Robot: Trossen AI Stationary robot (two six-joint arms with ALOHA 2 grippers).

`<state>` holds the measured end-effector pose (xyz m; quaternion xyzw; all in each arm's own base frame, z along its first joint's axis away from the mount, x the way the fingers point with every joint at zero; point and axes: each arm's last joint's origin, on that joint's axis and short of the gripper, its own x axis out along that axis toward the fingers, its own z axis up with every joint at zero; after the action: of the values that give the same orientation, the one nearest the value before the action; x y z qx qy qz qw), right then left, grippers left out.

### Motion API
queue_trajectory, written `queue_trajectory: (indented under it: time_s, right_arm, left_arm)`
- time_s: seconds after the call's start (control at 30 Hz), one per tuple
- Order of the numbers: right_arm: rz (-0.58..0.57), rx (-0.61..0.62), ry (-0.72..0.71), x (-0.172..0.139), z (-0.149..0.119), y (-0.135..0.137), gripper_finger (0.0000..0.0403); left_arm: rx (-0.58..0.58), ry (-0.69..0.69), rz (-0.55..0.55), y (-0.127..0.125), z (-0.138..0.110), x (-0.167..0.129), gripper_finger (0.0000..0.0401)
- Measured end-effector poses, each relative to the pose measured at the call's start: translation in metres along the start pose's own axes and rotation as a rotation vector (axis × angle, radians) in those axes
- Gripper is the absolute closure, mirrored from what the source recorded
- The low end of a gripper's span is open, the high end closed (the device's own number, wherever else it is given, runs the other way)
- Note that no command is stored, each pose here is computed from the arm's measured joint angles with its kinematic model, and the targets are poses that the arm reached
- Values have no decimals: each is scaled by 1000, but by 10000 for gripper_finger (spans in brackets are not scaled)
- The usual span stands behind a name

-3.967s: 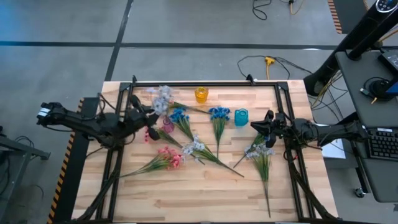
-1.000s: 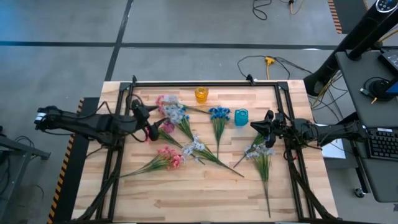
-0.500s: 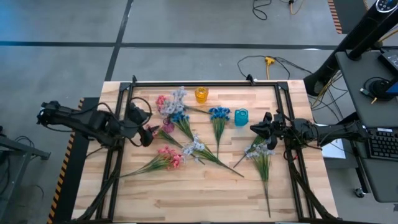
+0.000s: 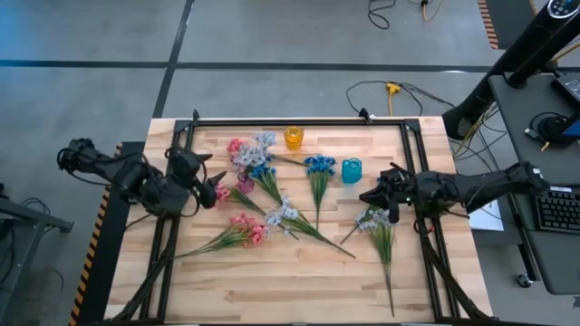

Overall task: Sort flowers into vase by color
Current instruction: Put the middle blue flowers into the blue vase

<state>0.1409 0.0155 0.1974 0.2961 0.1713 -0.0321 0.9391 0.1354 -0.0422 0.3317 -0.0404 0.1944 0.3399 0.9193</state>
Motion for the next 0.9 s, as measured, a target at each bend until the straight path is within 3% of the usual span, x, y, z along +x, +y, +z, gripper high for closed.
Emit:
queue_trajectory:
  time_s: [0.3, 0.5, 0.73, 0.9]
  right_arm:
    - [-265, 182, 314, 27, 15, 44, 369]
    - [-444, 242, 434, 54, 25, 74, 369]
    - [-497, 248, 502, 103, 35, 97, 369]
    - [-522, 229, 546, 134, 41, 110, 358]
  left_arm:
    - [116, -64, -67, -22, -10, -15, 100]
    - [199, -87, -74, -31, -15, -18, 100]
    - [285, -85, -66, -34, -16, -17, 100]
    - [327, -24, -127, -33, -18, -17, 100]
